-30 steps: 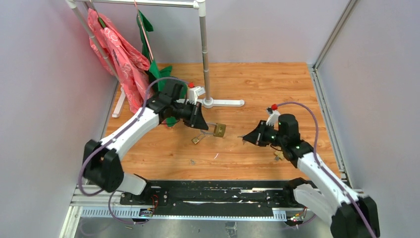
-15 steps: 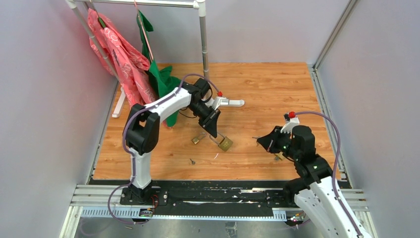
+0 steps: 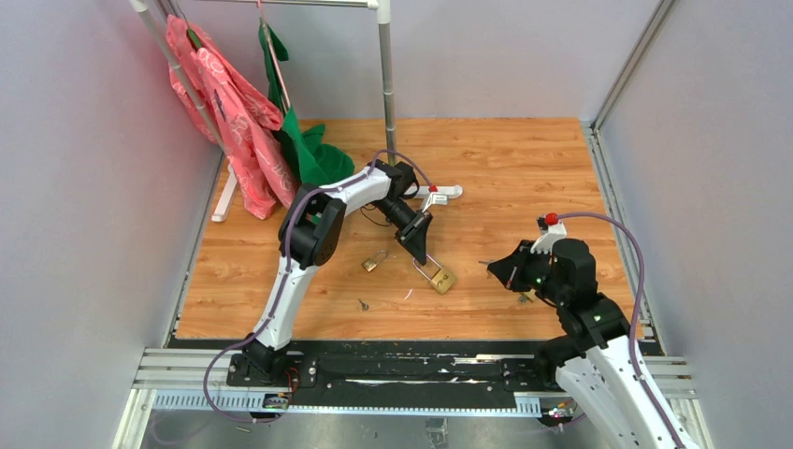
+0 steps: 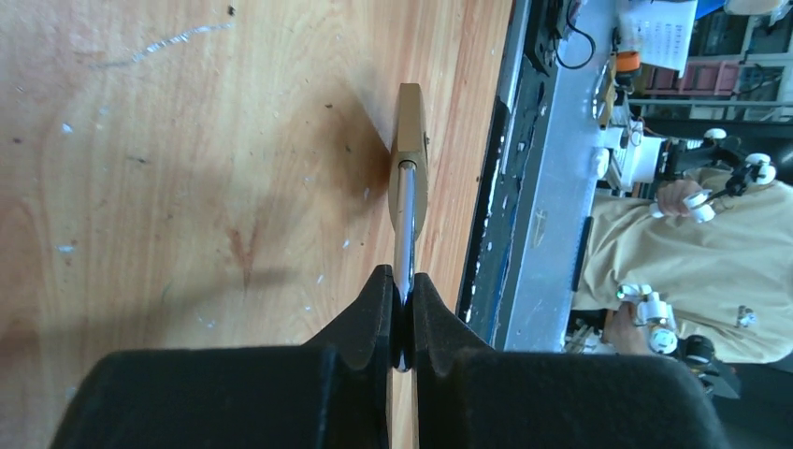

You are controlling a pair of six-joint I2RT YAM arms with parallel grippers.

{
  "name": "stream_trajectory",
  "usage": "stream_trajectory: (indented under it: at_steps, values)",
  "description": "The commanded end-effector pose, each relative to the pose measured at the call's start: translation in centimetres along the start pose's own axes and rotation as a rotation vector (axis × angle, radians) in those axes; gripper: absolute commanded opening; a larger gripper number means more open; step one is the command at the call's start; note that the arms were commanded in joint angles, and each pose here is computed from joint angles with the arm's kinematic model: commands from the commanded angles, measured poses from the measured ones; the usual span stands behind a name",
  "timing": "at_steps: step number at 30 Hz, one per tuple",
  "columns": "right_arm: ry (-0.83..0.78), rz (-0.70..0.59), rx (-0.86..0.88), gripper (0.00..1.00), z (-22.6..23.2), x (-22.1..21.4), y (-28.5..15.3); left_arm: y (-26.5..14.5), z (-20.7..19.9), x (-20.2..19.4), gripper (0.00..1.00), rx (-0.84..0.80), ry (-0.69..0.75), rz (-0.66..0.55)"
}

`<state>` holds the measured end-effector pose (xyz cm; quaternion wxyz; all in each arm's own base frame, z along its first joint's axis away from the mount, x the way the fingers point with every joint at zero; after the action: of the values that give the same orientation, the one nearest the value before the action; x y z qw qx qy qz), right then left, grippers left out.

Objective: Lock with the key
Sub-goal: Place the lock at the center of the board, then place the key at the center of the board.

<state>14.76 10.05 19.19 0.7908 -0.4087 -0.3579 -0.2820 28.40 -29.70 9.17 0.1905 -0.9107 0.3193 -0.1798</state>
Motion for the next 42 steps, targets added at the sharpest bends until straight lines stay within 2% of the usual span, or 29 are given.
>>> stream_trajectory:
  at_steps: [1, 2, 4, 5, 10, 15, 20, 24, 31, 38, 39, 42]
  values:
    - [-0.022, -0.001, 0.009, 0.00, 0.1, -0.3, -0.6, -0.3, 0.5, 1.3, 0.06, -0.025, -0.049, -0.023]
    - [-0.020, 0.004, 0.009, 0.00, 0.1, -0.5, -0.5, -0.6, 1.0, 1.4, 0.13, -0.024, -0.059, -0.030]
    - [-0.016, 0.021, 0.012, 0.00, 0.1, -0.7, -0.4, -0.9, 1.9, 1.2, 0.35, -0.019, -0.083, -0.036]
    - [-0.017, 0.026, 0.014, 0.00, 0.1, -0.8, -0.4, -1.0, 2.2, 1.1, 0.42, 0.001, -0.093, -0.032]
    - [-0.017, 0.033, 0.035, 0.00, 0.2, -1.0, -0.1, -1.6, 2.7, 1.2, 0.62, 0.093, -0.097, -0.019]
    - [-0.035, 0.116, 0.096, 0.00, 0.8, -1.8, 0.3, -2.8, 1.4, 1.9, 0.85, 0.208, -0.091, -0.061]
    - [-0.098, 0.208, 0.128, 0.00, 1.8, -4.0, 1.1, -2.8, -0.3, 0.8, 0.91, 0.319, -0.088, -0.111]
    - [-0.122, 0.263, 0.163, 0.00, 3.0, -5.8, 2.4, -1.8, -1.6, -1.1, 0.93, 0.365, -0.100, -0.102]
    - [-0.219, 0.359, 0.214, 0.00, 5.8, -8.1, 5.3, -2.2, -5.1, -2.7, 0.94, 0.452, -0.065, -0.199]
    - [-0.230, 0.410, 0.229, 0.00, 6.8, -9.1, 8.6, -2.8, -7.9, -5.3, 0.95, 0.501, -0.066, -0.276]
    - [-0.231, 0.419, 0.223, 0.02, 6.9, -9.2, 8.9, -2.9, -8.1, -5.8, 0.95, 0.517, -0.068, -0.283]
    - [-0.249, 0.439, 0.201, 0.21, 7.0, -9.5, 9.7, -3.2, -9.0, -7.1, 0.96, 0.540, -0.073, -0.325]
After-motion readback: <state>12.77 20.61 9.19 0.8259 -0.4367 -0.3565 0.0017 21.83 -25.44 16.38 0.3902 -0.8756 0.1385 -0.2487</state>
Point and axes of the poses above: each gripper's point midway between its finger pads, its own y axis out along the fingers, its own z axis along the line the jaws close on, x = y × z, the point moved 6 cm from there along -y, back along the fingers, and after that the axes turned 8 degrees about -y, right-handed, at the moved point
